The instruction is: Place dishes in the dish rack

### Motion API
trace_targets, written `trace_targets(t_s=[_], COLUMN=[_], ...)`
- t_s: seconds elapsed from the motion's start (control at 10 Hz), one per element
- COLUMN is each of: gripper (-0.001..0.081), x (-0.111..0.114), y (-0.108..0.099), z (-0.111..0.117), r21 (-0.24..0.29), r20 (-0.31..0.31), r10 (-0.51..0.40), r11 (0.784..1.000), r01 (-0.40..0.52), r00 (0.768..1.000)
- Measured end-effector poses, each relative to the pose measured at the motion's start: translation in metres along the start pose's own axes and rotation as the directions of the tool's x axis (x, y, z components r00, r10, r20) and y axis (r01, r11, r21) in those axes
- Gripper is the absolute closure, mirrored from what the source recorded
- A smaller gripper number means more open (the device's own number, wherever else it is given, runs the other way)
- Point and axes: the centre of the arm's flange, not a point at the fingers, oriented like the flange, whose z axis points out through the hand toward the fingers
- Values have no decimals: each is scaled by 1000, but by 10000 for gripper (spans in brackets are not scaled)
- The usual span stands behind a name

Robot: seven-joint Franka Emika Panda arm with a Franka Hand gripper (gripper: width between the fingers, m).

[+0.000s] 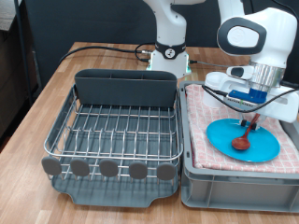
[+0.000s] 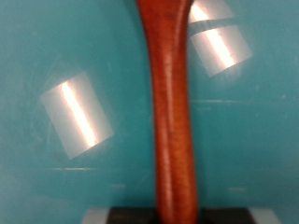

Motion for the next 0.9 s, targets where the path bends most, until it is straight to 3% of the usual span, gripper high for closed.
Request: trace_targets(t_s=[0.1, 0.3, 0.6, 0.9], gripper=[718, 718, 718, 718], x=[0, 1, 8, 21], y=[-1, -5, -15, -5], z=[0, -5, -37, -68], r21=[1, 10, 16, -5], r20=[0, -3, -7, 41], r10=[0, 4, 48, 191], r11=[1000, 1000, 999, 982], r01=[0, -4, -48, -191], r00=[1000, 1000, 999, 981])
